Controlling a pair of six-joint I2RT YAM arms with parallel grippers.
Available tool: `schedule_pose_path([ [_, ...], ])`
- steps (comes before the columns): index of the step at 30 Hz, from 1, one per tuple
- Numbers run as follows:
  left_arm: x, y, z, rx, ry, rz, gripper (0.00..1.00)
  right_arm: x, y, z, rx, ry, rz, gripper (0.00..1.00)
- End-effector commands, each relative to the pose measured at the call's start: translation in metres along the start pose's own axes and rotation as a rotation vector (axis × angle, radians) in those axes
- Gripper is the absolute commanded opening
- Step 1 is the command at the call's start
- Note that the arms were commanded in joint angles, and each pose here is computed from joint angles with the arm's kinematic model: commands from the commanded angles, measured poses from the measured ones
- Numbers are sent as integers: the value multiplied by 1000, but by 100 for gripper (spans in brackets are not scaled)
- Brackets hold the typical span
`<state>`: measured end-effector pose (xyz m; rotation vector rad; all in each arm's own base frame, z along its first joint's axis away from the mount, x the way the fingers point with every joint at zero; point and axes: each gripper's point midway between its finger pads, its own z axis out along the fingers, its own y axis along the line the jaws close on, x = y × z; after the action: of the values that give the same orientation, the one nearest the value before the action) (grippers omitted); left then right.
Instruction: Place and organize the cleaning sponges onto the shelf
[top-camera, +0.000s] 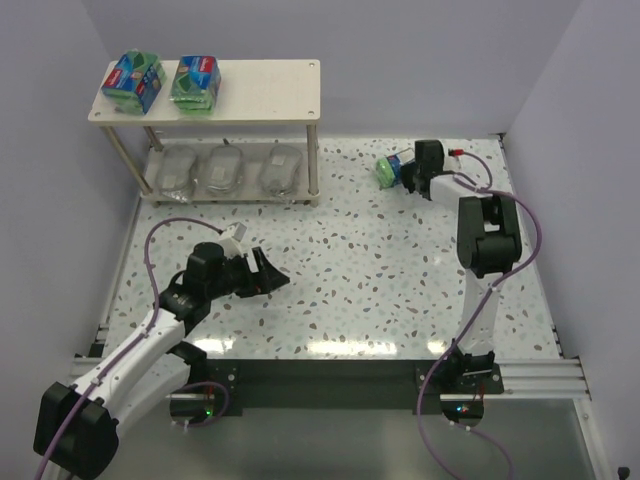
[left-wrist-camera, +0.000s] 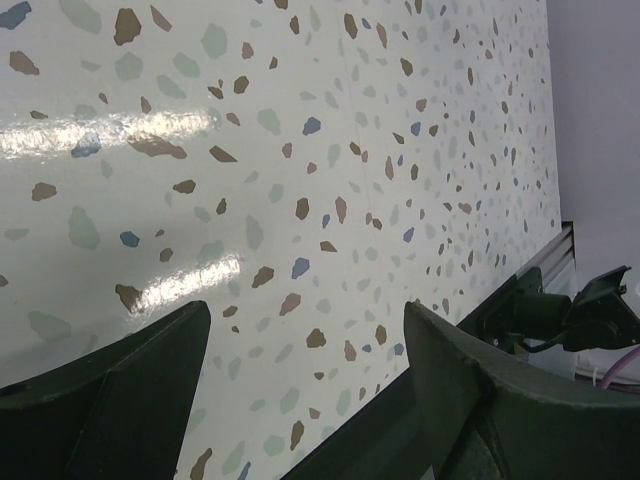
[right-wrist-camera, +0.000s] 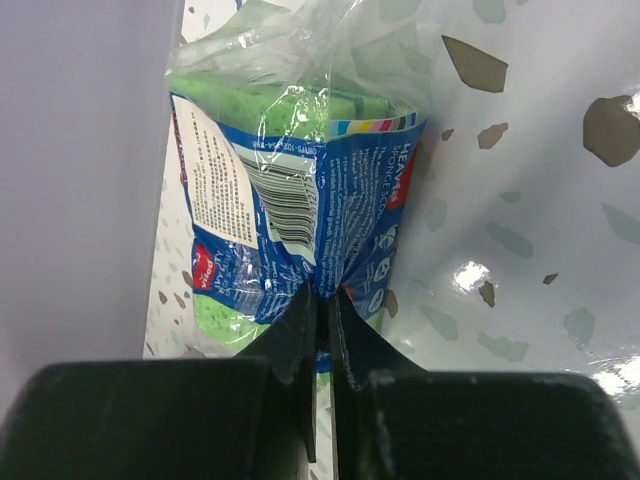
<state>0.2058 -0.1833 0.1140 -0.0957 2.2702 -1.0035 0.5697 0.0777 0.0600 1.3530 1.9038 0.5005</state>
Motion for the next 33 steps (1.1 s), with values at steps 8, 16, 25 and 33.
schedule_pose_path([
  [8,-30,-18,-8,7,-83,34,83,6,-18,-39,-136,133,-87,0],
  [16,-33,-9,6,-23,-110,-55,84,76,-64,-140,-182,328,-142,0],
  [25,-34,-25,35,-1,-125,-155,87,185,-93,-243,-247,401,-250,0],
  [33,-20,-34,45,51,-86,-274,88,255,-121,-258,-239,486,-339,0],
])
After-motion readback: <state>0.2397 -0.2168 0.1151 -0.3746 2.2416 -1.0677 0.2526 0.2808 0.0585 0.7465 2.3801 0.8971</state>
